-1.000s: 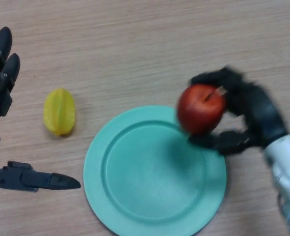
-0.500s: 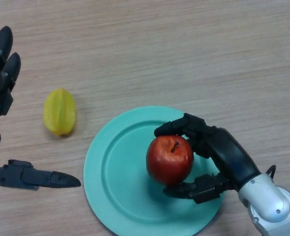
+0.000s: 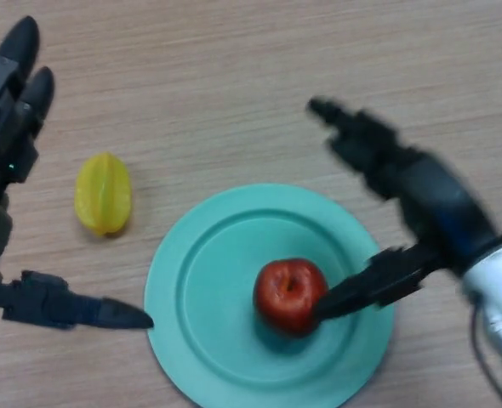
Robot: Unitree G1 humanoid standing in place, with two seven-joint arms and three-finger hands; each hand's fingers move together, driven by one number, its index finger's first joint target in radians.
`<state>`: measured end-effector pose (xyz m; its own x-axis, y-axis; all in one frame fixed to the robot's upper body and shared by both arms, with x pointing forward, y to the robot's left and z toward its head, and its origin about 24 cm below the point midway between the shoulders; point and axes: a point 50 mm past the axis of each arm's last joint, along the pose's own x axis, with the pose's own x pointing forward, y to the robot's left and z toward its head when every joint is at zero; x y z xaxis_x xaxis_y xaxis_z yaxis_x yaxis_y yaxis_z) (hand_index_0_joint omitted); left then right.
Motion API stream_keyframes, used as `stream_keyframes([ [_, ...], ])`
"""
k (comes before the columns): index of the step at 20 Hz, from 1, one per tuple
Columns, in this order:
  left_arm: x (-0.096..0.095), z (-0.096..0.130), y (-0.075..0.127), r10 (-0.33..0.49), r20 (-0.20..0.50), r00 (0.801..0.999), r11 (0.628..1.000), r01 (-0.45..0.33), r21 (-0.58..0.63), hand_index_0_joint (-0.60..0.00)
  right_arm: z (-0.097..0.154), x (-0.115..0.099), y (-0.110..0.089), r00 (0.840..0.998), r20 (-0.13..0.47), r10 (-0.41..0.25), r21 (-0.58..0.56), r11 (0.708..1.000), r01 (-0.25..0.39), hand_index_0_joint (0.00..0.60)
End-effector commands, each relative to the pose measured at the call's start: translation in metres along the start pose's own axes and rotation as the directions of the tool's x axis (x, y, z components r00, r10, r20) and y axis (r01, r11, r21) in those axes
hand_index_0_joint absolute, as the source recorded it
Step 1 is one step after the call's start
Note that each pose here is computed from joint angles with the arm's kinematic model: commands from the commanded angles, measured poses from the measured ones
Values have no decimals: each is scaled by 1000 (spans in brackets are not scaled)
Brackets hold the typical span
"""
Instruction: Pick up the red apple and place it on the plate
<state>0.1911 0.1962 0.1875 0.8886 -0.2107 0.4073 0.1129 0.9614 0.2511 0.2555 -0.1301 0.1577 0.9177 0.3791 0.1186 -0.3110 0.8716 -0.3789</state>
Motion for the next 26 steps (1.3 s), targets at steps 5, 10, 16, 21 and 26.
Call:
stream_keyframes([
  [5,-4,26,5,-29,132,991,1000,27,15,0,42,-44,-51,961,246,-126,67,991,113,0],
  [10,-5,27,3,-45,99,994,996,52,-74,0,40,-63,-60,941,269,-204,114,977,179,0],
  [16,-4,25,6,-11,92,996,999,16,-46,0,45,-68,-62,948,263,-178,107,982,154,0],
  [21,-3,25,9,11,106,994,1000,-10,-13,0,47,-74,-67,946,275,-172,104,983,149,0],
  [26,-4,25,7,6,126,992,1000,-10,28,0,48,-74,-63,946,277,-171,115,983,144,0],
])
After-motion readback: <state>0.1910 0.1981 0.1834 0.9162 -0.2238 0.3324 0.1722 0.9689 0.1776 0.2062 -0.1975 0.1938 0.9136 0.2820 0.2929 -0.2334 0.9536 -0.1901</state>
